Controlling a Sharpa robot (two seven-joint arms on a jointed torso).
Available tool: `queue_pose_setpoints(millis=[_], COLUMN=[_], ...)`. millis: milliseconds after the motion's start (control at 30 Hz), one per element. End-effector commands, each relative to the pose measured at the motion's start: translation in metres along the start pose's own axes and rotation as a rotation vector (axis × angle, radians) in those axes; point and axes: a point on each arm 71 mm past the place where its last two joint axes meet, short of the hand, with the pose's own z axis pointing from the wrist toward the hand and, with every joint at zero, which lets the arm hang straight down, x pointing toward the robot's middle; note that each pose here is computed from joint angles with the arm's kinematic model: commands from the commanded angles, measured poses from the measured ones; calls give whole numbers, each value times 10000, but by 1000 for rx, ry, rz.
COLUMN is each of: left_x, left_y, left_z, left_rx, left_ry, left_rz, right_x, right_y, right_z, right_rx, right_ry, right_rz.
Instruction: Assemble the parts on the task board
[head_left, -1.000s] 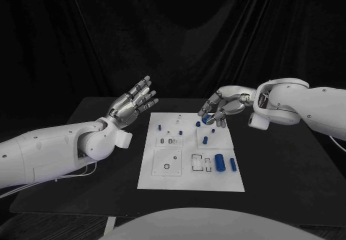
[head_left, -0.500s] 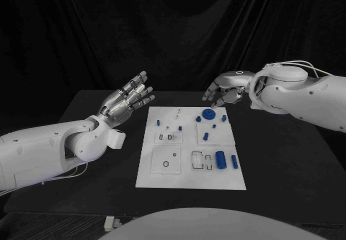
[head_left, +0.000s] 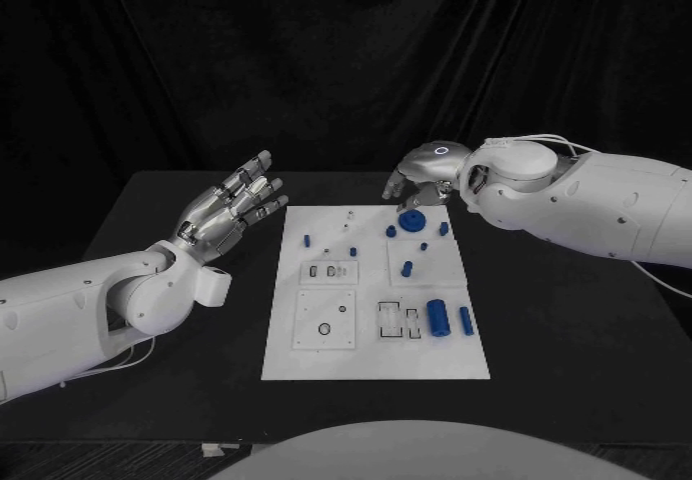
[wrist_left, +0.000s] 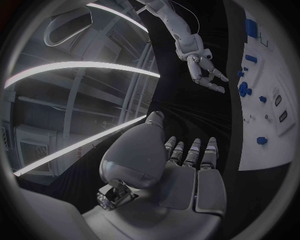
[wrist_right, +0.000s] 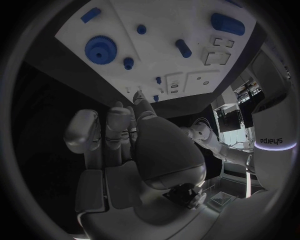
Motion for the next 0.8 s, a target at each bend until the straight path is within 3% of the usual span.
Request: queue_pose_setpoints(millis=[33, 567, 800], left_x=[26, 0, 13], left_y=[-74, -68, -65], left_z=[23, 20, 22], left_rx=[87, 78, 77], left_ry=[32, 38, 44], left_rz=[-14, -20, -25], right_x=[31, 249, 295], right_y=[-3, 10, 27], right_z=[13, 61, 73], right_rx=[-3, -10, -51], right_ry=[-27, 19, -14], right_rz=[-41, -23, -26])
